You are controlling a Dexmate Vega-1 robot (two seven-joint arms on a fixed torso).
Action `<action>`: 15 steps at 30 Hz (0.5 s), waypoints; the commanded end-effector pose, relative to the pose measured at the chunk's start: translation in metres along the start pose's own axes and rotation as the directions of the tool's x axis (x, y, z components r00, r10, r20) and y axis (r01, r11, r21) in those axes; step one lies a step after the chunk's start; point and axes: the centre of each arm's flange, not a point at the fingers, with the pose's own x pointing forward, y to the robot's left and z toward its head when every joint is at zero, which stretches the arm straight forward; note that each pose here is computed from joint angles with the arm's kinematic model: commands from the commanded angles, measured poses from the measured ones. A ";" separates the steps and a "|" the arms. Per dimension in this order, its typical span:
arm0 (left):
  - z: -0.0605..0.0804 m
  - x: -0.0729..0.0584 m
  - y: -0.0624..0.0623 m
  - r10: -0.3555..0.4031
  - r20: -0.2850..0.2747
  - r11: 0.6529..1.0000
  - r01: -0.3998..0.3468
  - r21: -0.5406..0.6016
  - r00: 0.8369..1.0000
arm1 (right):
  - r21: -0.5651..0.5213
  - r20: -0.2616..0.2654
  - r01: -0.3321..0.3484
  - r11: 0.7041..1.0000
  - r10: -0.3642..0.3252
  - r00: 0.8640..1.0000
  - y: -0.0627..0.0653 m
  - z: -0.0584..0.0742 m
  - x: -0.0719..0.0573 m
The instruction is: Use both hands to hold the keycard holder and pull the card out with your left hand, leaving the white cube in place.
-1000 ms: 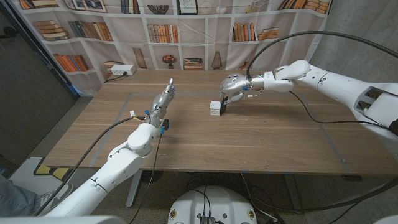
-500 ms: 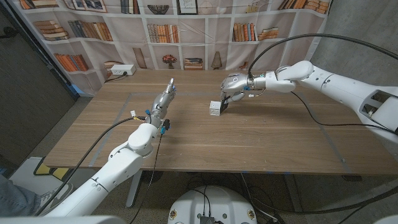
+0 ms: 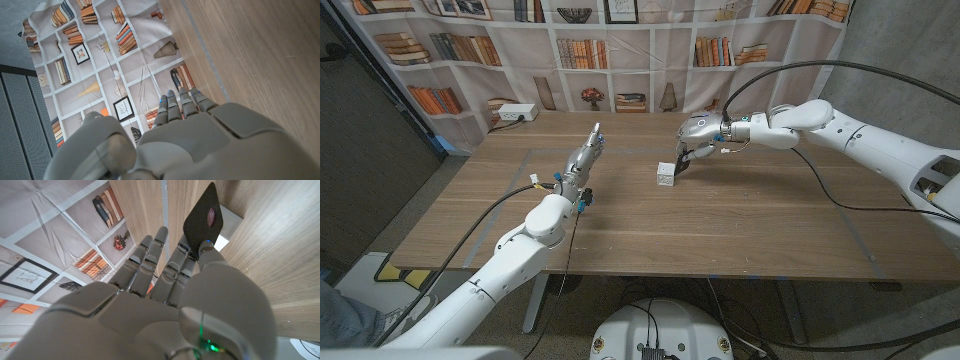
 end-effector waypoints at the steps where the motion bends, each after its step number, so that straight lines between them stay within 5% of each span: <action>1: 0.002 0.020 0.010 -0.066 0.016 0.998 0.066 0.002 0.998 | 0.035 -0.145 0.017 0.999 -0.012 0.989 -0.013 -0.003 -0.016; 9: 0.002 0.031 0.022 -0.108 0.026 0.994 0.108 0.004 0.994 | 0.035 -0.256 0.052 0.998 -0.041 0.966 -0.019 0.004 -0.027; 15: 0.004 0.035 0.037 -0.125 0.034 0.992 0.125 0.013 0.992 | 0.057 -0.357 0.116 0.992 -0.088 0.930 -0.027 0.008 -0.030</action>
